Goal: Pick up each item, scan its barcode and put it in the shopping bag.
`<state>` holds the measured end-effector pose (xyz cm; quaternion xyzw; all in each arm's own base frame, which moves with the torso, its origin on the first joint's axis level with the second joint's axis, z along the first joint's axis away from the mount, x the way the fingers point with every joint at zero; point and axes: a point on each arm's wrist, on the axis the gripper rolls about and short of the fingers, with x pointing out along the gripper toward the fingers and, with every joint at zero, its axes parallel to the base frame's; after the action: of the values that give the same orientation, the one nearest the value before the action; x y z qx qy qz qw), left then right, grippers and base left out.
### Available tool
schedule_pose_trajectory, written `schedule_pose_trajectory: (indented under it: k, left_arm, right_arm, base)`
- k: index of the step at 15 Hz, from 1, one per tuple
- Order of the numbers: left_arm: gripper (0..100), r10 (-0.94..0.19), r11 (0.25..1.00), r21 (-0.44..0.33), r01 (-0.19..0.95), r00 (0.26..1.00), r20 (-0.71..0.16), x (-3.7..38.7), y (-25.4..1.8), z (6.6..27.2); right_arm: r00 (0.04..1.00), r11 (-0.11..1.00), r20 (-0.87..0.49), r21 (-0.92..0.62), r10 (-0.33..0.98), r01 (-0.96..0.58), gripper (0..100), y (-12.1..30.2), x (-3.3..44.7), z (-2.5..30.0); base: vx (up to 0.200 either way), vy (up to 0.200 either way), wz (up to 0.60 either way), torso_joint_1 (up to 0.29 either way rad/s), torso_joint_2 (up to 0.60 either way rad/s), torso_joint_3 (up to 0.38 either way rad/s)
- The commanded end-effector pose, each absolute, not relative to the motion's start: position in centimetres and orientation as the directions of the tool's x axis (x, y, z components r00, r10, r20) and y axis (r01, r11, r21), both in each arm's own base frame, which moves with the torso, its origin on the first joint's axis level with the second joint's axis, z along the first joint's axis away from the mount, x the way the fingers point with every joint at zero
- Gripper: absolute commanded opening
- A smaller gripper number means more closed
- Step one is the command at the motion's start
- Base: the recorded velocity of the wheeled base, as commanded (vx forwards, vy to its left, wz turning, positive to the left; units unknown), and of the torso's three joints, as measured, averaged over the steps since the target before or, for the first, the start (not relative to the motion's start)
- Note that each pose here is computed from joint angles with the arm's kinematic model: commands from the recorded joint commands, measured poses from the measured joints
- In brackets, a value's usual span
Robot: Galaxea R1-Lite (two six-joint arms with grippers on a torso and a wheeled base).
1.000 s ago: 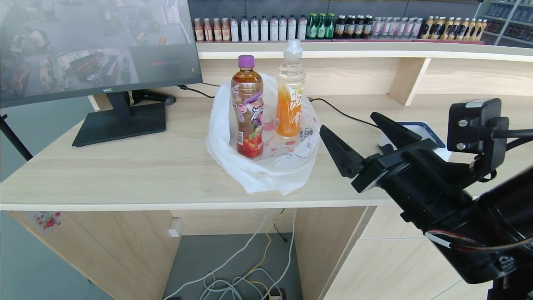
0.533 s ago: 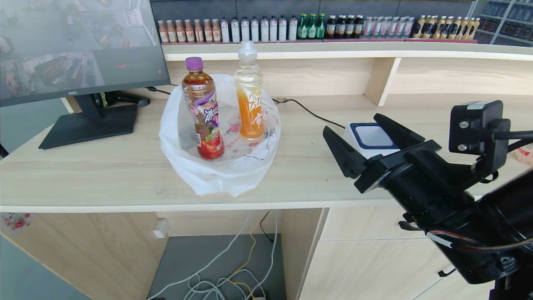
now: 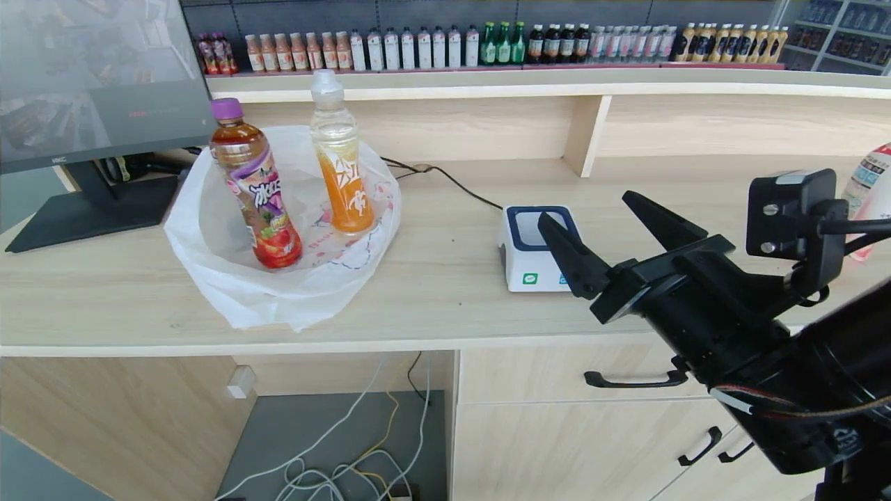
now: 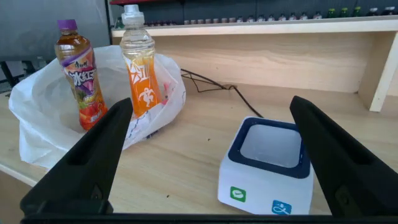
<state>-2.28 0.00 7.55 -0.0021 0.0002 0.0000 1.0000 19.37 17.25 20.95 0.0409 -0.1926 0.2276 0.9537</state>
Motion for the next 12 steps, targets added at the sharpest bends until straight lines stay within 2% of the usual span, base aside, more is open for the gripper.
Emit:
schedule_pose_trajectory:
  k: [1,12]
  left_arm:
    - [100,0.000,1.000,-0.005,0.000,1.000,0.000,-2.3,0.0,7.5]
    - [100,0.000,1.000,-0.005,0.000,1.000,0.000,-2.3,0.0,7.5]
  right_arm:
    - [0.823,0.893,0.385,-0.010,0.418,-0.449,100,17.3,19.4,20.9]
    - [0.826,0.884,0.345,-0.023,0.446,-0.468,100,17.0,18.3,19.9]
  base:
    - [0.000,-0.200,0.00,0.002,0.00,0.002]
    - [0.000,-0.200,0.00,0.001,0.00,0.003]
